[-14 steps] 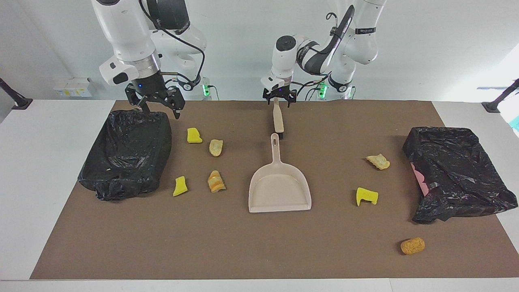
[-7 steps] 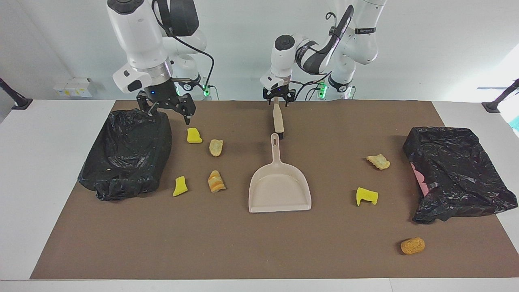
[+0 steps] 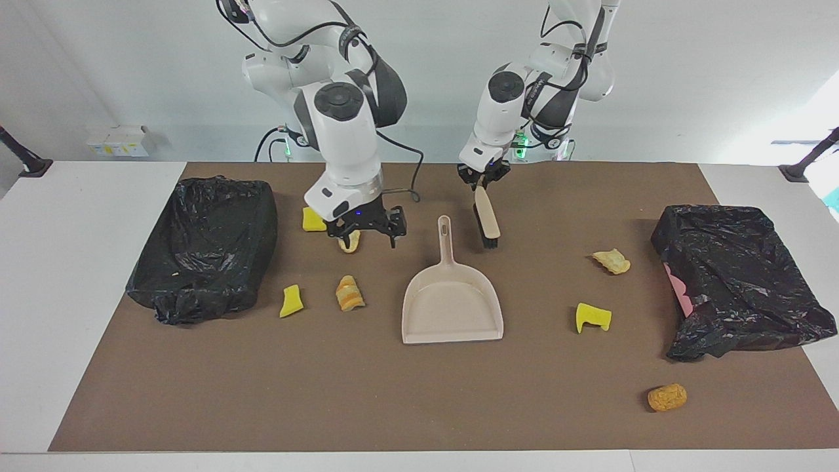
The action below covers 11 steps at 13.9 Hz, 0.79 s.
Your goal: Sweep and dump trash in bin
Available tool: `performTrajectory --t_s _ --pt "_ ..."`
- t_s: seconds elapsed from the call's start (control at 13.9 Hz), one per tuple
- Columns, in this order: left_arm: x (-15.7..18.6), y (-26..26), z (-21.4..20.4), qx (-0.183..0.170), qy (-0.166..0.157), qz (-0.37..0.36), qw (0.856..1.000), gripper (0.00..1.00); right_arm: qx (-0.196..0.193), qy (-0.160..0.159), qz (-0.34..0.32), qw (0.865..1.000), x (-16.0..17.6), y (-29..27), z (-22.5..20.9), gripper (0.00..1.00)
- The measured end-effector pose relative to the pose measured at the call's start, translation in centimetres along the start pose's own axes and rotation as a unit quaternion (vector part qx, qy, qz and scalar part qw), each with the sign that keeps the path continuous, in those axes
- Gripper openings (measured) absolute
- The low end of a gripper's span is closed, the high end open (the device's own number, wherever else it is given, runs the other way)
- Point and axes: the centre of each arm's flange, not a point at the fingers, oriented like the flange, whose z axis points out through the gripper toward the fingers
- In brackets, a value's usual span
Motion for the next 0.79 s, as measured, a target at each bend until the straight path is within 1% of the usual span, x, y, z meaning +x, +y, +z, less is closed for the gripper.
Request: performTrajectory --t_s 0.07,0.22,0.43,0.5,0.65,0.79 --pt "1.3 -1.2 -0.1 0.007 0.003 -0.012 1.000 0.26 0.003 0.001 0.004 1.000 -0.6 -1.7 0.6 1.00" --pt "3.7 -3.7 0.0 0.028 0.010 -0.037 0.999 0.26 0.002 -0.007 -0.004 1.000 -2.1 -4.6 1.9 1.00" --pt "7.4 -7.4 -0.4 0.060 0.025 -0.091 0.994 0.26 0.006 -0.012 -0.001 1.000 -4.5 -9.3 4.7 1.00" --pt "8.7 -8.7 -0.7 0.065 0.029 -0.124 0.990 0.26 0.007 -0.013 -0.002 1.000 -5.1 -10.6 5.9 1.00" --pt "11.2 -12.3 -1.0 0.083 0.029 -0.195 0.977 0.26 0.010 -0.017 -0.002 1.000 -5.9 -12.3 8.2 1.00" --pt "12.5 -16.1 -0.9 0.108 0.015 -0.238 0.965 0.26 0.011 -0.019 0.000 1.000 -6.3 -13.0 10.1 1.00"
